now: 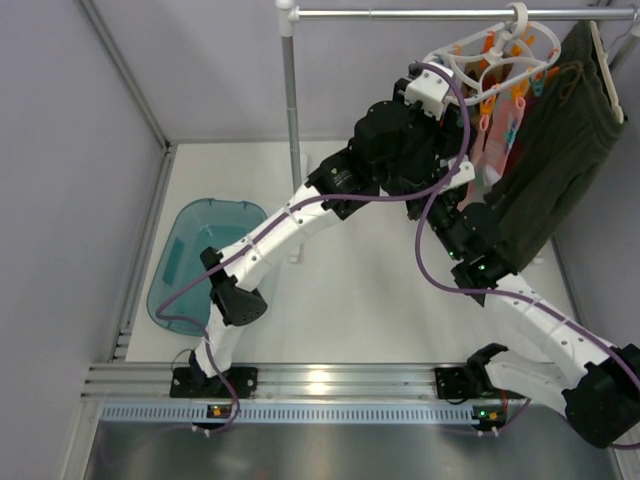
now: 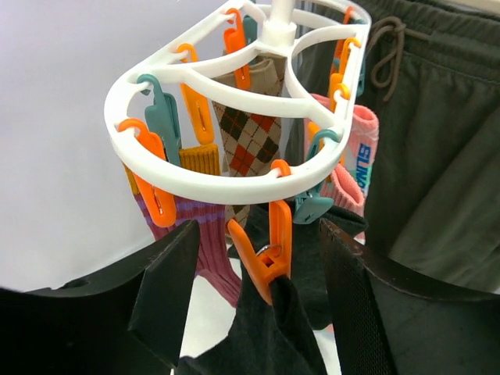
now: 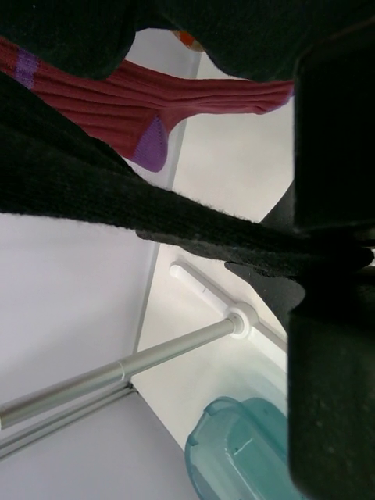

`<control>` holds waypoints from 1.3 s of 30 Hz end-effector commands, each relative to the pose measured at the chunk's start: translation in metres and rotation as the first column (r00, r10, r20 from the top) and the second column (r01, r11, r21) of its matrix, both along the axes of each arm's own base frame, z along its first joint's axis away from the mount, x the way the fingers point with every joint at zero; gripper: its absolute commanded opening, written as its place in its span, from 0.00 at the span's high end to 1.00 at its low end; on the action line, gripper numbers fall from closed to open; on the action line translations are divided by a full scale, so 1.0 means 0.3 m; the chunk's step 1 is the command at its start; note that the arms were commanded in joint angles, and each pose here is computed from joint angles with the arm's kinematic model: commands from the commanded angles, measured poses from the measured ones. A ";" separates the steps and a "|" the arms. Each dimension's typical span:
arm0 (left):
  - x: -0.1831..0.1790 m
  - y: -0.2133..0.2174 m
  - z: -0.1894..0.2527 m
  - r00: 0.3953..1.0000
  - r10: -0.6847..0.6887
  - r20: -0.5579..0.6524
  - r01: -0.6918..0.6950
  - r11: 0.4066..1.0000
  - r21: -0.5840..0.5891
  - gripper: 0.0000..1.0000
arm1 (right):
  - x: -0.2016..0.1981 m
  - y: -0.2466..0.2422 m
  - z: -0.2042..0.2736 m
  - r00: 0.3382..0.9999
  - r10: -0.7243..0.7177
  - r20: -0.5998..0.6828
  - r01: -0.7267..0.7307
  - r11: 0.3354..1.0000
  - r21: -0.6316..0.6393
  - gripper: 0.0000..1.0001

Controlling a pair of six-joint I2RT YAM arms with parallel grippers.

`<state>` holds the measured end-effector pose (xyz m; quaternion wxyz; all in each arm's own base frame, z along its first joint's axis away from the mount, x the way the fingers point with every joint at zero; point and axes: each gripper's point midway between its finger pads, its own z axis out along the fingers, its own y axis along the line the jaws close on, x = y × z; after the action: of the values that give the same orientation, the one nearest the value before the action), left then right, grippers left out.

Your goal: Remove the socks clipped to the hanger

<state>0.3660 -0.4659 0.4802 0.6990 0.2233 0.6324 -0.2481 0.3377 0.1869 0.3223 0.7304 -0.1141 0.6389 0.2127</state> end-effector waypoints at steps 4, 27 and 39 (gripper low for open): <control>0.022 -0.007 0.096 0.994 0.034 0.100 -0.027 0.997 -0.076 0.47 | -0.016 0.029 0.077 0.998 0.028 0.052 -0.029 1.000 0.009 1.00; 0.012 0.066 0.157 0.994 0.075 0.080 -0.061 0.985 -0.161 0.78 | -0.177 0.046 -0.097 0.983 0.186 -0.009 -0.185 0.982 0.049 1.00; -0.090 0.529 0.122 0.914 0.395 -0.090 -0.405 0.891 -0.206 0.02 | -0.236 0.313 -0.117 0.839 0.538 -0.079 -0.517 0.834 0.191 1.00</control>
<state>0.3555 -0.3821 0.4639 0.7041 0.1287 0.6740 -0.1825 0.2791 0.2470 0.2503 0.6135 -0.1829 0.6595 0.3940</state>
